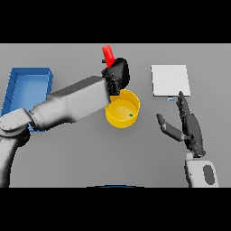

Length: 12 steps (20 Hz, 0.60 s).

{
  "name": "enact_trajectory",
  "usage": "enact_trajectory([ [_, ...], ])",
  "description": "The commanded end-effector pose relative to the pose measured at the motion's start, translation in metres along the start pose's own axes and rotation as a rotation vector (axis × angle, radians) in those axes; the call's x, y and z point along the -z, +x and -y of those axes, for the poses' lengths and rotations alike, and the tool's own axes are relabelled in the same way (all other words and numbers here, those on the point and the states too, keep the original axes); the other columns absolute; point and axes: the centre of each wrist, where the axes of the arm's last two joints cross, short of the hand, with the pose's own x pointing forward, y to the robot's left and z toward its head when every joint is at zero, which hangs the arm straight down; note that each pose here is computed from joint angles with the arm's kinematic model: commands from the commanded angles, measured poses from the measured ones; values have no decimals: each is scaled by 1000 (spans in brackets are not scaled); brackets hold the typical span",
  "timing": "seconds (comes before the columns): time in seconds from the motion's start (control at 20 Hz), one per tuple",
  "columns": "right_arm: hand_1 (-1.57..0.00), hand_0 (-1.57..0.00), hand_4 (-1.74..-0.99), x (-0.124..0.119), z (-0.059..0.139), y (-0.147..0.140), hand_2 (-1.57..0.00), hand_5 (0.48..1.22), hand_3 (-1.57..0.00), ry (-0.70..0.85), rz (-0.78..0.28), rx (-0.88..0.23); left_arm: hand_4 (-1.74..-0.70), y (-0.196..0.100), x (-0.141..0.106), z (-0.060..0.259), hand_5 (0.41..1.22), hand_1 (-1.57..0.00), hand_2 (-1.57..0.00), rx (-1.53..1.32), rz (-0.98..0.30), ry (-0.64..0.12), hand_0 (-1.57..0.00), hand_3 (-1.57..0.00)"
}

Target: Pick up the red beaker and tilt it to pour out 1 green nut into yellow bowl. Pick up the yellow bowl and place it on the metallic measuring scale.

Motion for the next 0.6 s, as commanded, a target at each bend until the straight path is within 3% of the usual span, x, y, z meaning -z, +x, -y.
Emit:
enact_trajectory([
  [0.0,1,1,-1258,1,-1,2,1,587,1,-1,9,-12,-1741,-4,0,-1,1221,-1571,-1571,10,-17,5,-1571,-1569],
  [0.2,1,1,-1233,2,-1,6,1,585,1,0,9,-3,-1740,-13,-2,-9,1221,-1571,-1571,36,-49,35,-1571,-1570],
  [0.3,1,1,-1222,0,-3,3,1,590,1,4,8,1,-1738,-35,-8,-20,1159,-1571,-1571,19,-93,55,-1571,-1571],
  [0.35,1,1,-1219,0,-2,4,1,595,1,5,19,6,-1738,-43,-9,-19,1171,-1571,-1571,20,-127,65,-1571,-1571],
  [0.45,1,1,-1222,0,-2,4,1,609,1,12,34,4,-1644,-70,-18,-21,1189,-1269,-1251,-9,-169,122,-1571,-1571],
  [0.55,1,1,-1231,3,-2,8,1,620,1,21,38,20,-1679,-103,-29,-28,1201,-1378,-1366,-30,-262,160,-1571,-1212],
])
